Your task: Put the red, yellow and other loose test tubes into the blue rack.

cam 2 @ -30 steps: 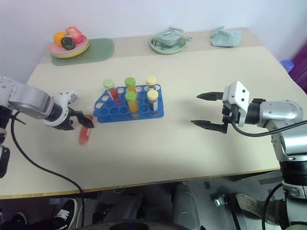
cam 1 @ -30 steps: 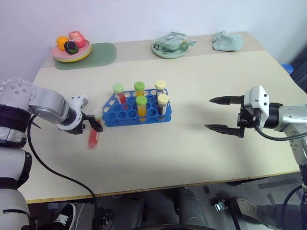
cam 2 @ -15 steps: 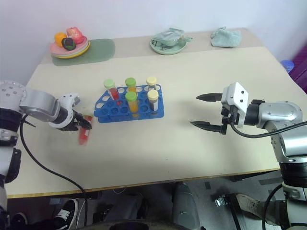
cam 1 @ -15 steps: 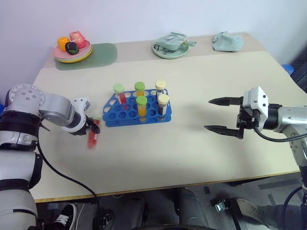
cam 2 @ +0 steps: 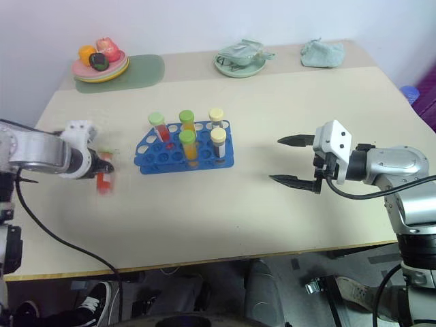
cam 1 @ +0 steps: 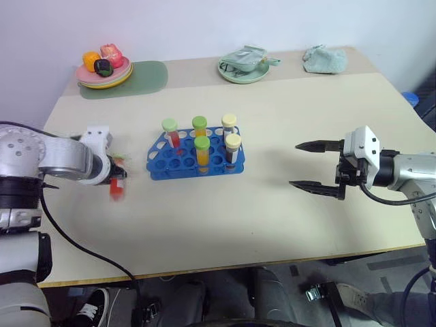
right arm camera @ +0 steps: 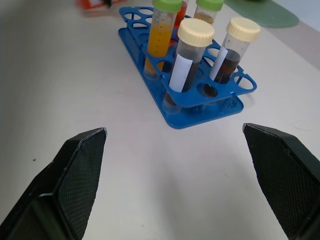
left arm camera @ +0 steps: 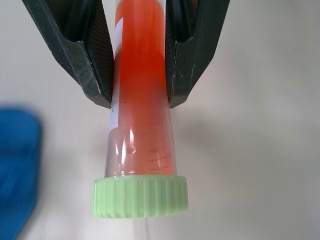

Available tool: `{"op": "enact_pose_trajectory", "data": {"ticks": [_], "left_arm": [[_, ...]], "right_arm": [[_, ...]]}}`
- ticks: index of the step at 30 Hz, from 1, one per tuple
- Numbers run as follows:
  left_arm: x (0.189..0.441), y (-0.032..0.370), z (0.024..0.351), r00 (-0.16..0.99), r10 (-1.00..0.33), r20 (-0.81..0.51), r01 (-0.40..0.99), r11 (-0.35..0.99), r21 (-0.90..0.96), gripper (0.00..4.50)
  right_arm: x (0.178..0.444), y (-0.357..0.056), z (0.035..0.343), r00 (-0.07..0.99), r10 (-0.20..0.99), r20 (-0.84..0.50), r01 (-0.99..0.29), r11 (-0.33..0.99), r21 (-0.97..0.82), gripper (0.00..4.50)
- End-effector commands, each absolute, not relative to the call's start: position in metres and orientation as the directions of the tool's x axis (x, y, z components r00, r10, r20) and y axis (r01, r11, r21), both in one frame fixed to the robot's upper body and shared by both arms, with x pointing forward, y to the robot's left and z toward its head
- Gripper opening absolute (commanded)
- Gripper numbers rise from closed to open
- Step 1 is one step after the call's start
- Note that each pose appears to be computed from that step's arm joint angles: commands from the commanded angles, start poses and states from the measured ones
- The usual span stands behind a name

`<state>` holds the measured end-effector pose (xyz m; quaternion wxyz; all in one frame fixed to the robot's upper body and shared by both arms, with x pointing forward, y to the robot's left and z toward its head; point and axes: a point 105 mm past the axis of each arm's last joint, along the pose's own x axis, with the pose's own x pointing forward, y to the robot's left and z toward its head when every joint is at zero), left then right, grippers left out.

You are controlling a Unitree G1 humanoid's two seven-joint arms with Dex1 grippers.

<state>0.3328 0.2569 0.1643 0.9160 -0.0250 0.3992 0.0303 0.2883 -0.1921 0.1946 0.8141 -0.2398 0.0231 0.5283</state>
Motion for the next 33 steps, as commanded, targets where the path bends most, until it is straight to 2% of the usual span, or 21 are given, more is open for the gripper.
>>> {"op": "enact_pose_trajectory", "data": {"ticks": [1, 3, 5, 6, 8, 12, 15, 17, 21, 24, 29, 33], "left_arm": [[0.333, 0.263, 0.205, 0.84, 0.075, -0.538, -0.095, 0.995, -0.009, 0.79], [0.334, 0.258, 0.226, 0.924, 0.061, -0.378, -0.069, 0.998, -0.007, 0.79], [0.333, 0.238, 0.245, 0.978, -0.109, -0.177, 0.103, 0.994, -0.043, 0.79], [0.331, 0.234, 0.247, 0.98, -0.15, -0.131, 0.147, 0.989, -0.032, 0.79], [0.332, 0.234, 0.247, 0.989, -0.141, -0.05, 0.141, 0.99, -0.005, 0.79], [0.316, 0.2, 0.254, 0.905, -0.41, 0.116, 0.395, 0.909, 0.135, 0.79], [0.314, 0.197, 0.247, 0.869, -0.46, 0.181, 0.416, 0.879, 0.234, 0.79], [0.309, 0.183, 0.241, 0.798, -0.562, 0.219, 0.493, 0.816, 0.301, 0.79], [0.315, 0.171, 0.228, 0.759, -0.579, 0.297, 0.471, 0.804, 0.364, 0.79], [0.319, 0.165, 0.214, 0.757, -0.576, 0.309, 0.454, 0.803, 0.385, 0.79], [0.322, 0.154, 0.184, 0.779, -0.582, 0.233, 0.447, 0.777, 0.443, 0.79], [0.325, 0.15, 0.176, 0.785, -0.572, 0.239, 0.449, 0.79, 0.417, 0.79]], "right_arm": [[0.287, -0.197, 0.208, 0.463, 0.847, -0.262, -0.847, 0.336, -0.412, 4.5], [0.287, -0.199, 0.209, 0.465, 0.845, -0.264, -0.846, 0.337, -0.413, 4.5], [0.288, -0.199, 0.209, 0.467, 0.844, -0.264, -0.845, 0.338, -0.414, 4.5], [0.288, -0.199, 0.209, 0.468, 0.844, -0.264, -0.845, 0.338, -0.415, 4.5], [0.29, -0.198, 0.21, 0.468, 0.845, -0.259, -0.843, 0.339, -0.418, 4.5], [0.292, -0.197, 0.212, 0.463, 0.848, -0.256, -0.843, 0.333, -0.422, 4.5], [0.291, -0.199, 0.213, 0.463, 0.847, -0.261, -0.843, 0.33, -0.425, 4.5], [0.291, -0.2, 0.215, 0.47, 0.843, -0.261, -0.839, 0.335, -0.428, 4.5], [0.289, -0.202, 0.215, 0.476, 0.838, -0.266, -0.837, 0.339, -0.43, 4.5], [0.289, -0.204, 0.216, 0.484, 0.834, -0.266, -0.832, 0.345, -0.434, 4.5], [0.287, -0.207, 0.218, 0.493, 0.828, -0.269, -0.829, 0.353, -0.433, 4.5], [0.285, -0.207, 0.217, 0.49, 0.826, -0.277, -0.832, 0.35, -0.43, 4.5]]}}
